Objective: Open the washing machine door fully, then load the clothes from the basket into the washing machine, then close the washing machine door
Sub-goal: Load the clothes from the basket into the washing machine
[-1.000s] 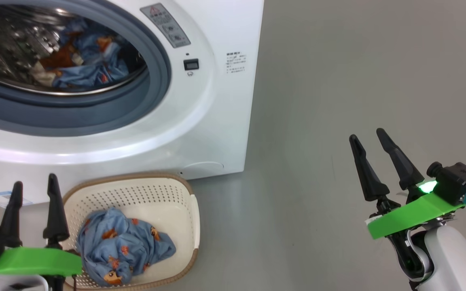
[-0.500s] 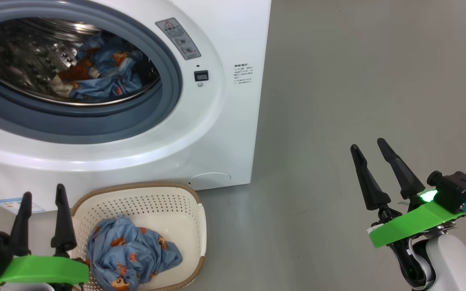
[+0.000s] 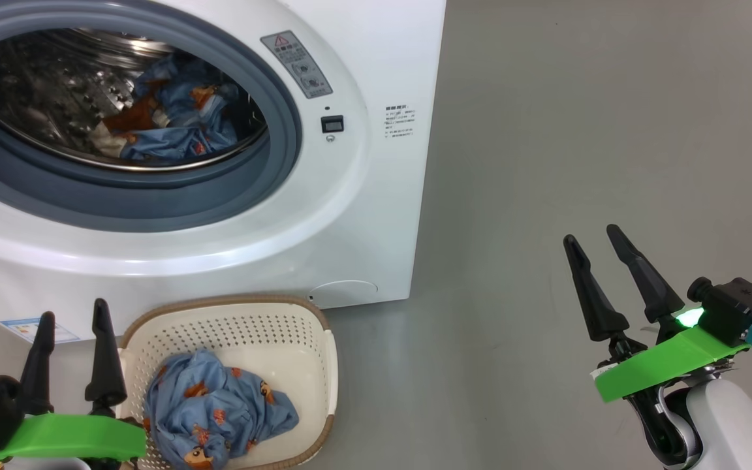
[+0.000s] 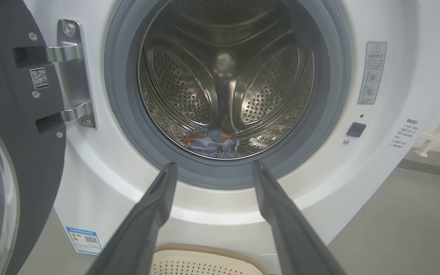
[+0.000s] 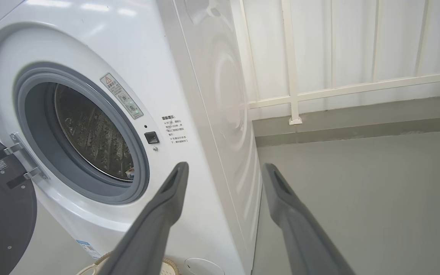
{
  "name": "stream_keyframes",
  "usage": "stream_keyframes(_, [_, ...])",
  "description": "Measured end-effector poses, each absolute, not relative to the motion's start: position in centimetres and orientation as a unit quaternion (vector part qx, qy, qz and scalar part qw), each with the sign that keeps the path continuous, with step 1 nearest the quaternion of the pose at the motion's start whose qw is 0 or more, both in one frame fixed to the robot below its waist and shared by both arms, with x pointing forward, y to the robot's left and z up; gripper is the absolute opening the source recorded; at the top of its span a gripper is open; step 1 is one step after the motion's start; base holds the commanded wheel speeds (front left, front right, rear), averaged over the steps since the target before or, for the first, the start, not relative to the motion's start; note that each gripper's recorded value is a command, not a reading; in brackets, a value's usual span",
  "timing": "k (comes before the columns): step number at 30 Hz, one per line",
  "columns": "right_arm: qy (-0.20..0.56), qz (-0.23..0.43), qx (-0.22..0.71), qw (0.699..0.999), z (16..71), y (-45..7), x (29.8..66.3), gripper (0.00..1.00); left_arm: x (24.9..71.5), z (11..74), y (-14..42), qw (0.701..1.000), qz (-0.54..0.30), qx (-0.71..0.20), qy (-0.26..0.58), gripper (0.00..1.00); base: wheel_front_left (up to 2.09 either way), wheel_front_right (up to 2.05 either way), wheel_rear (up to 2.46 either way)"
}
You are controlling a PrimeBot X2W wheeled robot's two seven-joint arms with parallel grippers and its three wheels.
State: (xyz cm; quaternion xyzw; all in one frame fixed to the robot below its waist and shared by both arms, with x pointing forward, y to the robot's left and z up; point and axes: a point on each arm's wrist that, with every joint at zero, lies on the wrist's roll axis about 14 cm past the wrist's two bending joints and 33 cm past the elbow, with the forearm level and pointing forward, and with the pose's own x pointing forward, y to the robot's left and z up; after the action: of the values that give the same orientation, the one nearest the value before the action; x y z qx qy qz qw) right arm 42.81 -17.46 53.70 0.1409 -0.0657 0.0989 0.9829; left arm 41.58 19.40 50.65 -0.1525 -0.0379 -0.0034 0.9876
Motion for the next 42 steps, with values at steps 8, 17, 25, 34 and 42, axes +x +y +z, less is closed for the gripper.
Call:
stream_keyframes(8, [-0.069, 0.103, 0.139, 0.982, 54.0, -17.3, 42.7, 1.00, 41.4, 50.8, 19.4, 0.987, -0.004, -0.152, -0.041, 1.00, 0.00, 0.00, 0.00])
stream_keyframes(17, [-0.069, 0.106, 0.139, 0.982, 54.1, -17.1, 42.6, 1.00, 41.2, 51.0, 19.4, 0.987, -0.002, -0.155, -0.043, 1.00, 0.00, 0.00, 0.00])
stream_keyframes(25, [-0.063, 0.109, 0.137, 0.983, 53.7, -17.0, 42.8, 1.00, 41.2, 50.6, 19.5, 0.987, 0.001, -0.156, -0.038, 1.00, 0.00, 0.00, 0.00])
stream_keyframes(34, [-0.041, 0.110, 0.140, 0.983, 51.9, -16.7, 43.3, 1.00, 41.6, 48.4, 18.9, 0.989, -0.003, -0.150, -0.003, 1.00, 0.00, 0.00, 0.00])
stream_keyframes(42, [-0.018, 0.109, 0.146, 0.983, 49.9, -16.4, 44.6, 1.00, 43.3, 45.9, 18.3, 0.989, -0.008, -0.147, 0.032, 1.00, 0.00, 0.00, 0.00])
